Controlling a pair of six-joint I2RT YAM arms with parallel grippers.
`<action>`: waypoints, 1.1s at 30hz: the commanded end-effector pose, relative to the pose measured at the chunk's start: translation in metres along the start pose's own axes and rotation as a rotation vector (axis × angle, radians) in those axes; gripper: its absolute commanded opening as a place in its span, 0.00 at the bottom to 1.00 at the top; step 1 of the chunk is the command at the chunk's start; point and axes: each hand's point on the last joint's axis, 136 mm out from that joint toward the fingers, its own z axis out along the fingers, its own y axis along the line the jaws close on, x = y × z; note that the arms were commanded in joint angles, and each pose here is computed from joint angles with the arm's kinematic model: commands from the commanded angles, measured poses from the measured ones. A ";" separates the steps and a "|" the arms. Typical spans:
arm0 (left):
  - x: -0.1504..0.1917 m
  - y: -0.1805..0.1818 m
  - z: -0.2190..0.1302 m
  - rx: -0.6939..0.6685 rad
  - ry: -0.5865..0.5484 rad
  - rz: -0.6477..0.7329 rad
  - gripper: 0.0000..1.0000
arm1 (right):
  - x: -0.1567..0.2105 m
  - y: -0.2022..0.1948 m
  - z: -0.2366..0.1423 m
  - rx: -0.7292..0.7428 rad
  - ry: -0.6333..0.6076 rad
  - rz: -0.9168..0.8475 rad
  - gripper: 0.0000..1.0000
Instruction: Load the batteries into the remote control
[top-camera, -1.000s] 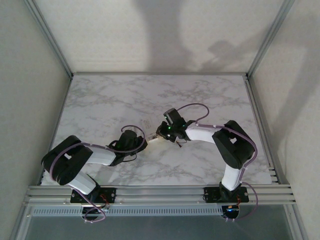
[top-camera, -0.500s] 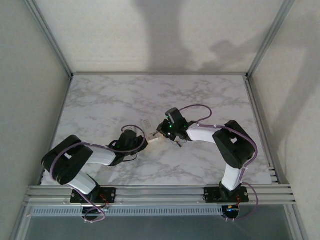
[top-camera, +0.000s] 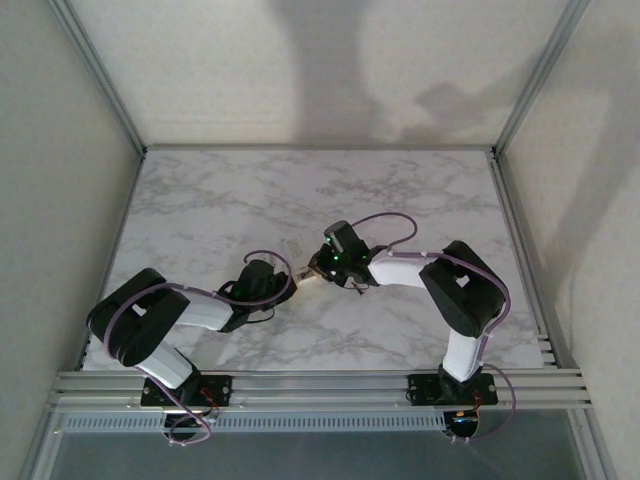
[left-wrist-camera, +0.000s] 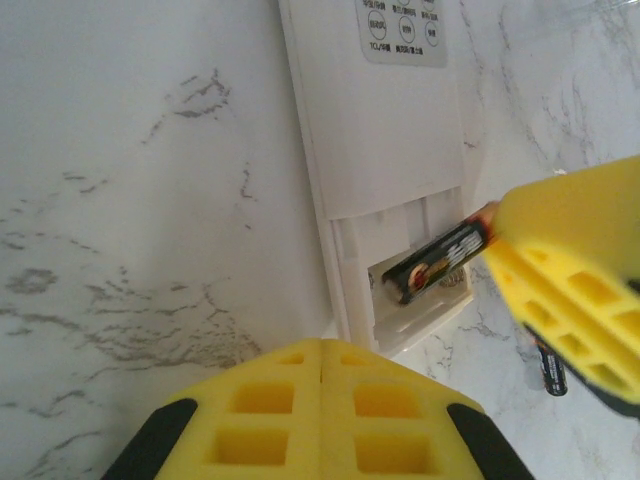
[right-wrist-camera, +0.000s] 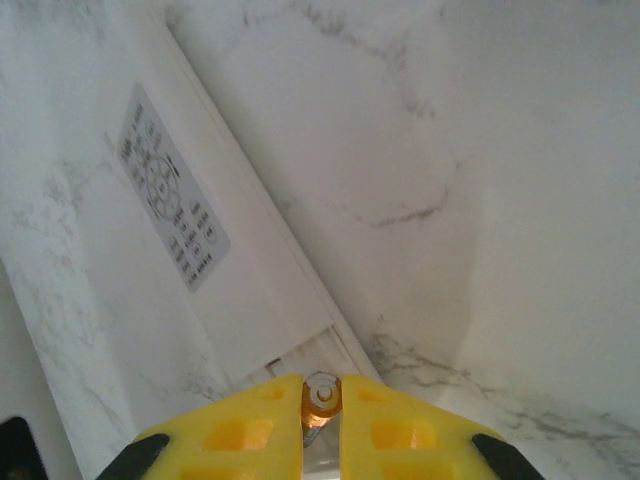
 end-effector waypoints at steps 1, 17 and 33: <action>0.003 0.006 0.002 -0.014 0.015 -0.003 0.00 | 0.000 -0.003 0.005 0.023 -0.016 0.001 0.15; 0.004 0.005 0.003 -0.006 0.022 -0.003 0.00 | -0.004 -0.009 -0.006 0.036 -0.099 0.049 0.16; 0.006 0.004 0.004 0.001 0.033 0.000 0.00 | -0.002 0.001 0.002 0.003 -0.081 0.053 0.16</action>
